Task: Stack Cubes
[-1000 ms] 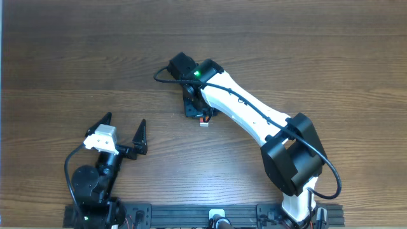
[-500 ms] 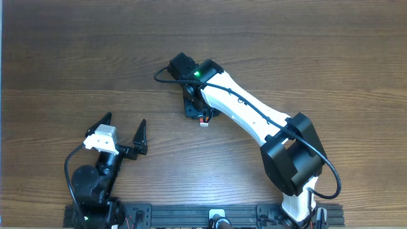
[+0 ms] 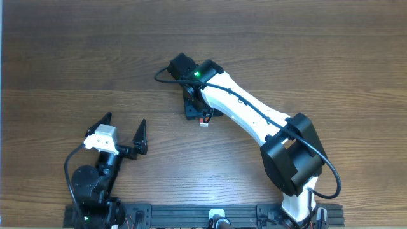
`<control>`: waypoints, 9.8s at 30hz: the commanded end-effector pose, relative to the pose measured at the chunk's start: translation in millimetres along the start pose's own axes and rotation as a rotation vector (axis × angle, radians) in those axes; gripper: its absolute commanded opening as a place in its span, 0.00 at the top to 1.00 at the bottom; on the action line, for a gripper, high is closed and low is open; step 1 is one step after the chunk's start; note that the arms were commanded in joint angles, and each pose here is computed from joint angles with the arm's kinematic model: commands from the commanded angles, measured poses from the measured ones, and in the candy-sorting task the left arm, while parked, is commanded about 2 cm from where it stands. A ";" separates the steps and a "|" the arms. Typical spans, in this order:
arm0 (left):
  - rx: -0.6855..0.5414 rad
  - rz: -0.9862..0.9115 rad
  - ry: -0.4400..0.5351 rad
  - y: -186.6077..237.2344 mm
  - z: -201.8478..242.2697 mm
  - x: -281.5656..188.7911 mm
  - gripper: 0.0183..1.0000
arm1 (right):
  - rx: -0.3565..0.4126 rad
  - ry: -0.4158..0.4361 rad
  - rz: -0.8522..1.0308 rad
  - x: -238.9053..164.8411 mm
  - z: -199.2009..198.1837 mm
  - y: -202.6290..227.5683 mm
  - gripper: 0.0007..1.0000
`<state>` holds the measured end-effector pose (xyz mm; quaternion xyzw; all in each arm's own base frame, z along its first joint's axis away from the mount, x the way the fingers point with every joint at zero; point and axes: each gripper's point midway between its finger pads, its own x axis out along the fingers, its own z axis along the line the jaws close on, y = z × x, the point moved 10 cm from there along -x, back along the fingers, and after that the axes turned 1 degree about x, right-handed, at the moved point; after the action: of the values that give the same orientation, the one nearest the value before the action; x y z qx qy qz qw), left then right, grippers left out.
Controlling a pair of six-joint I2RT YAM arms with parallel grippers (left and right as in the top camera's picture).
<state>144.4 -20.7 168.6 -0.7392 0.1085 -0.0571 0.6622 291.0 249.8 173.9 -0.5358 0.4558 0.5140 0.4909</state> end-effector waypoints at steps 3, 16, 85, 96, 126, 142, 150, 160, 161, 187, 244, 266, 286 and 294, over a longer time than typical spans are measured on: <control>0.019 -0.003 0.008 1.7 0.1 0.1 0.00 | 0.004 0.010 0.016 6.9 -2.4 -1.0 0.20; 0.019 -0.003 0.008 1.7 0.1 0.1 0.00 | 0.003 -0.005 -0.013 -27.6 -12.6 -19.6 0.01; 0.019 -0.003 0.007 1.7 0.1 0.1 0.00 | 0.094 0.036 0.082 82.2 -16.6 -113.8 0.56; 0.019 -0.003 0.007 1.7 0.1 0.1 0.00 | 0.098 0.034 0.080 82.4 -16.4 -114.0 0.81; 0.019 -0.003 0.007 1.7 0.1 0.1 0.00 | 0.099 -0.024 -0.048 -2.1 -19.3 -108.6 0.96; 0.019 -0.003 0.008 1.7 0.1 0.1 0.00 | 0.027 0.005 -0.111 -103.8 -17.3 -46.4 0.99; 0.019 -0.003 0.007 1.7 0.1 0.1 0.00 | 0.011 0.022 -0.055 -88.1 -24.5 -13.3 0.99; 0.019 -0.003 0.007 1.7 0.1 0.1 0.00 | -0.003 -0.003 -0.062 -64.9 -28.2 7.0 0.99; 0.019 -0.003 0.008 1.7 0.1 0.1 0.00 | -0.007 -0.006 -0.067 -64.8 -26.3 7.1 0.99; 0.019 -0.003 0.007 1.7 0.1 0.1 0.00 | -0.067 -0.012 -0.051 -46.6 -8.9 4.6 0.99; 0.019 -0.003 0.008 1.7 0.1 0.1 0.00 | -0.106 -0.007 -0.028 -28.0 2.8 2.5 0.66; 0.019 -0.003 0.008 1.7 0.1 0.1 0.00 | -0.127 -0.009 -0.033 -28.0 2.6 1.4 0.01; 0.019 -0.003 0.007 1.7 0.1 0.1 0.00 | -0.132 0.080 -0.670 -211.4 -119.9 24.4 0.01; 0.019 -0.003 0.008 1.7 0.1 0.1 0.00 | 0.112 0.147 -0.872 -226.9 -205.0 60.7 0.01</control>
<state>144.4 -20.7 168.6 -0.7392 0.1085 -0.0571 0.6622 248.7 59.5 408.4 -0.6890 0.2327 0.2143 0.6521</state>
